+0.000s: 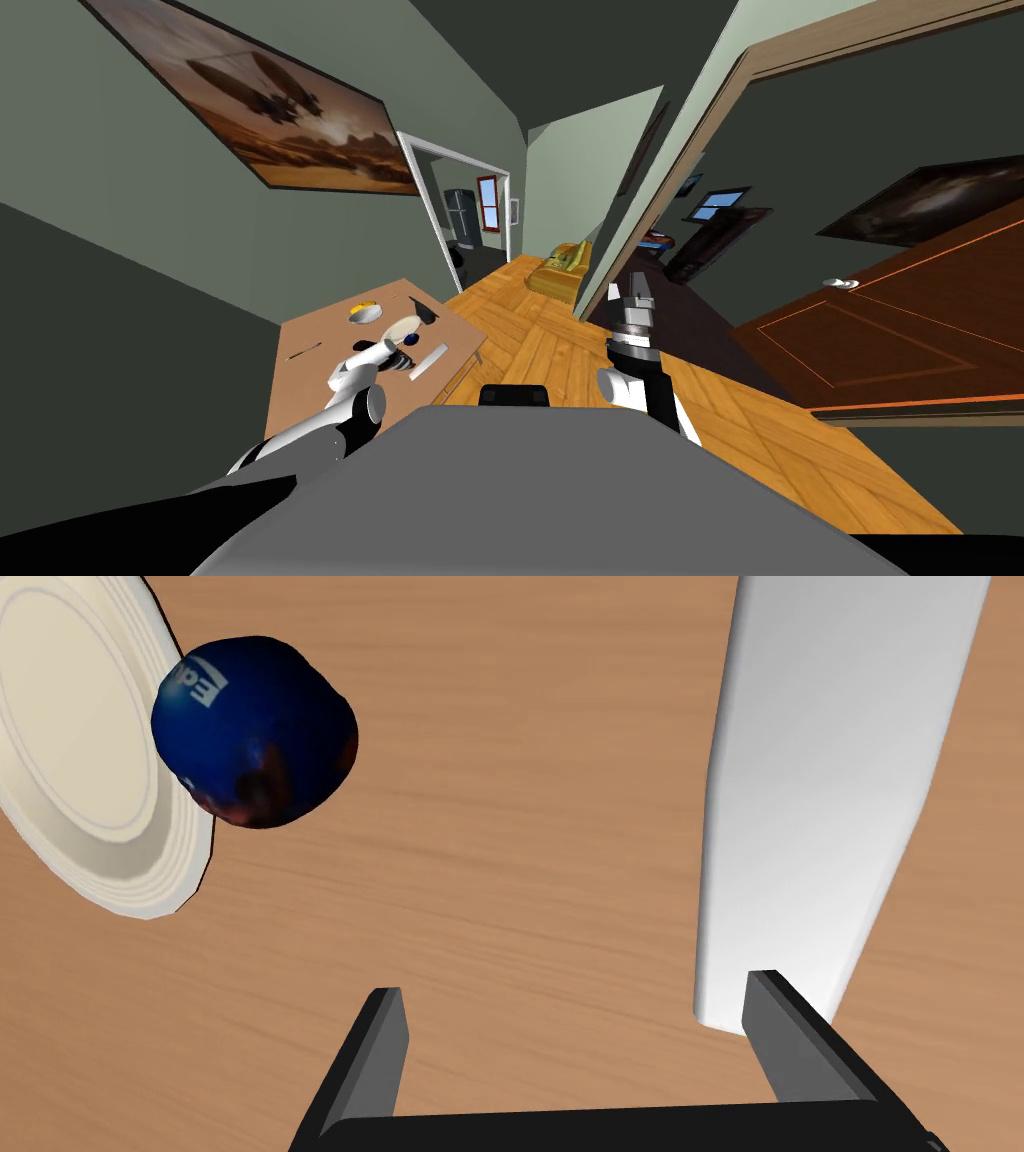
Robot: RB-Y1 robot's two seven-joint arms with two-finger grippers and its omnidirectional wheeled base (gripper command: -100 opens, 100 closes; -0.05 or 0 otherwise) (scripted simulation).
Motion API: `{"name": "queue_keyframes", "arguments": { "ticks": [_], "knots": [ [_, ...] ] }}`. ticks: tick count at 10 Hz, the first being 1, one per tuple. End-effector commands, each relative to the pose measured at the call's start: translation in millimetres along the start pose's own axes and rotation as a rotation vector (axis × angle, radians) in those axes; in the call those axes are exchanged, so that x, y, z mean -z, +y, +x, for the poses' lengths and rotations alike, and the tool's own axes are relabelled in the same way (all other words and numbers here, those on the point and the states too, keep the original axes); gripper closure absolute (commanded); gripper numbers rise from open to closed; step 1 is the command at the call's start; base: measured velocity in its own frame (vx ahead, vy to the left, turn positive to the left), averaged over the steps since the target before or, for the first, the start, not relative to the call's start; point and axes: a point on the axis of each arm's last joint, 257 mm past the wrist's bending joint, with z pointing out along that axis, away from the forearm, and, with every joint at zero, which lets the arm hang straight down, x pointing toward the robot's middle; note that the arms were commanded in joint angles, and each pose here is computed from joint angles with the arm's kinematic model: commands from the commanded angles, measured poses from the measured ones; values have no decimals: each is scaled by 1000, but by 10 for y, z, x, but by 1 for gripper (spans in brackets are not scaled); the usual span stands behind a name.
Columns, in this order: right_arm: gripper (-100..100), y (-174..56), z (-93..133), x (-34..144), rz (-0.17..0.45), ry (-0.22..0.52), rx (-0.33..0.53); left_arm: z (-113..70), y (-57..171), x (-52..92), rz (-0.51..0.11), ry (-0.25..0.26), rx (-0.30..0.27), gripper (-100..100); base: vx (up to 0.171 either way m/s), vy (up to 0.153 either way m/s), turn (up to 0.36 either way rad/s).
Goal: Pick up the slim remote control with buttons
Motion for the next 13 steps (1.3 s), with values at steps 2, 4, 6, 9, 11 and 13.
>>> {"name": "queue_keyframes", "arguments": {
  "ticks": [2, 4, 6, 9, 11, 13],
  "knots": [
    [0, 0, 0, 0, 0, 0, 0, -73, 216, -54, -86, -23, 27, -100, -3, 17, -116],
    [0, 0, 0, 0, 0, 0, 0, -144, 407, -85, -148, -44, 42, -100, -1, 22, -174],
    [0, 0, -1, 1, 0, 0, 0, -187, 542, -92, -195, -59, 51, -100, 1, 6, -46],
    [0, 0, 0, 0, 0, 0, 0, -228, 667, -93, -237, -73, 58, -100, 3, 15, -98],
    [0, 0, -1, 1, 0, 0, 0, -269, 780, -90, -274, -87, 61, -100, 6, 13, -67],
    [0, 0, -1, 1, 0, 0, 0, -308, 879, -86, -305, -100, 62, -100, 9, 26, -70]
  ]
}}
